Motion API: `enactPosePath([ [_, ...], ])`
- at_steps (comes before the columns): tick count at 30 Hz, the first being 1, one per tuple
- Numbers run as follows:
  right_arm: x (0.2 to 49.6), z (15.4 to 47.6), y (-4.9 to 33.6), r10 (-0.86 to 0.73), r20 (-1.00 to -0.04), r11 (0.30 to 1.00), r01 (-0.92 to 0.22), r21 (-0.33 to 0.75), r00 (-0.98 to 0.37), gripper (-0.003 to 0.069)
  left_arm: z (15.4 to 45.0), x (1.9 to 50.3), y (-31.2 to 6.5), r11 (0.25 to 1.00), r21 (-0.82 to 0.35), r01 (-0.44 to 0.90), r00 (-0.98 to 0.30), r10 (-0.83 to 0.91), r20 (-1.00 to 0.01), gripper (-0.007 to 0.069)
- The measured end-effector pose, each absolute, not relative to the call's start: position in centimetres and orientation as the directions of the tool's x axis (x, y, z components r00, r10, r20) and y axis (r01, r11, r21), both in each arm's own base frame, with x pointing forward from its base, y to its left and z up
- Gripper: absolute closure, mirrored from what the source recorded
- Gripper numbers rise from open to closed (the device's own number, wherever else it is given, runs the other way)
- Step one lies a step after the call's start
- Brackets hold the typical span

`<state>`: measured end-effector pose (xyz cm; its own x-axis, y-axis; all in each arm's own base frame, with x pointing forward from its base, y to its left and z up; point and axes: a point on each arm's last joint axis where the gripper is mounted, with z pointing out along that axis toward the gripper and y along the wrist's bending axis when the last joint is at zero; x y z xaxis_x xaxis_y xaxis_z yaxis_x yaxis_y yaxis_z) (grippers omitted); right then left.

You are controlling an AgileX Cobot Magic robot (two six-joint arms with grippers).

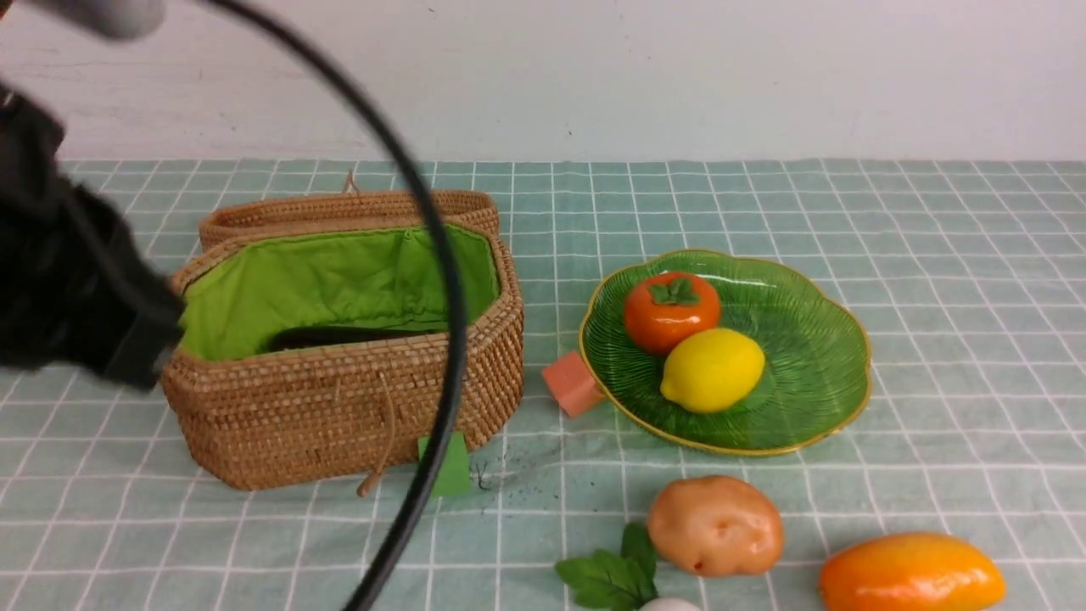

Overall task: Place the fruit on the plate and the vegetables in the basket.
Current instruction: Use the right arm to grab a mango and put it into the right plate

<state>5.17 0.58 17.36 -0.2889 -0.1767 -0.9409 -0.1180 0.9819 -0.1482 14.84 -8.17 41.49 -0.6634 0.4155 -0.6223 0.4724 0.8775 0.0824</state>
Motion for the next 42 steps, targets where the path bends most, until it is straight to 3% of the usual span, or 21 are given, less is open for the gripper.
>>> enactPosePath([
  [5, 5.2, 17.4, 0.6, -0.177, -0.941, 0.982, -0.118, -0.148, -0.289, 0.0418, 38.2, 10.9, -6.4, 0.873, 0.007, 0.488, -0.682, 0.387, -0.621, 0.0638],
  [9, 5.2, 17.4, 0.6, -0.177, -0.941, 0.982, -0.118, -0.148, -0.289, 0.0418, 37.0, 8.7, -5.8, 0.857, -0.069, 0.511, -0.629, 0.318, -0.71, 0.0638],
  [26, 5.2, 17.4, 0.6, -0.177, -0.941, 0.982, -0.118, -0.148, -0.289, 0.0418, 37.3, 8.1, -5.2, 0.862, -0.045, 0.505, -0.578, 0.299, -0.759, 0.0638],
  [38, 5.2, 17.4, 0.6, -0.177, -0.941, 0.982, -0.118, -0.148, -0.289, 0.0418, 39.0, 8.7, -4.0, 0.933, -0.1, 0.346, -0.452, 0.073, -0.889, 0.0638],
  [42, 5.2, 17.4, 0.6, -0.177, -0.941, 0.982, -0.118, -0.148, -0.289, 0.0418, 37.5, 7.4, -2.3, 0.954, -0.122, 0.274, -0.366, -0.013, -0.93, 0.0638],
])
